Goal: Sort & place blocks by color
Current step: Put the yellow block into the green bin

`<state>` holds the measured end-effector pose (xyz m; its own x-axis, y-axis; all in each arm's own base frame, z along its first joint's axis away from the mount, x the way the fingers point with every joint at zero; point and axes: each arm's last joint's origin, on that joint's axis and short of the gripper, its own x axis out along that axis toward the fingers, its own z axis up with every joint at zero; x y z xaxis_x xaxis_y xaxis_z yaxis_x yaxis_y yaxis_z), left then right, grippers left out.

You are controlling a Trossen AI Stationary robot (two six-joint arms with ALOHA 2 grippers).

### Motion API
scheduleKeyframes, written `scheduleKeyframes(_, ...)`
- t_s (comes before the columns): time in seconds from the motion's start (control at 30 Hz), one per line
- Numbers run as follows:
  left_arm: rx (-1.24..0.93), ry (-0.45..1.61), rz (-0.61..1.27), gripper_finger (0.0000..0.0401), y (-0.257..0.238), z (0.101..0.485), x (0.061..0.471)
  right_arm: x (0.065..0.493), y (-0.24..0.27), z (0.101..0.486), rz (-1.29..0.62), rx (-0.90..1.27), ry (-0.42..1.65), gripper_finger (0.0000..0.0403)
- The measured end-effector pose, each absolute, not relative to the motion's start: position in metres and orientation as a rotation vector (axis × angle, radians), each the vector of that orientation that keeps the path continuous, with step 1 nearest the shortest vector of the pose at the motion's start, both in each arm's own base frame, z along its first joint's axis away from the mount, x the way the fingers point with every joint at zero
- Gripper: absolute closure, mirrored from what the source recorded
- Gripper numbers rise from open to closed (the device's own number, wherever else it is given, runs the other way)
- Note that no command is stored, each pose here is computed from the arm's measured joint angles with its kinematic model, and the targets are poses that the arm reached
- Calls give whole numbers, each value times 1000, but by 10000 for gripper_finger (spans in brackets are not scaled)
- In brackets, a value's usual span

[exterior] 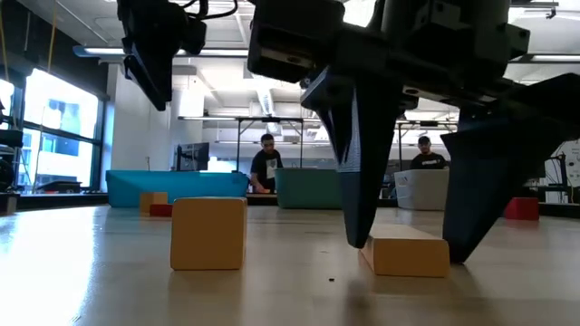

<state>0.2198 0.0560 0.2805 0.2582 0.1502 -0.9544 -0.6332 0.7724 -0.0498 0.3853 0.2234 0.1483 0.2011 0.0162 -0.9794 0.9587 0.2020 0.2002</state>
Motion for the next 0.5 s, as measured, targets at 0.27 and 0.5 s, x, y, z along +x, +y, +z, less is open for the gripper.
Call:
scheduleKeyframes(0.27, -417, 1200, 587, 192, 58, 281, 219, 383, 222, 147, -935, 1130, 1172, 233)
scheduleKeyframes(0.5, -367, 1200, 608, 192, 59, 281, 219, 381, 221, 148, -937, 1098, 1187, 310)
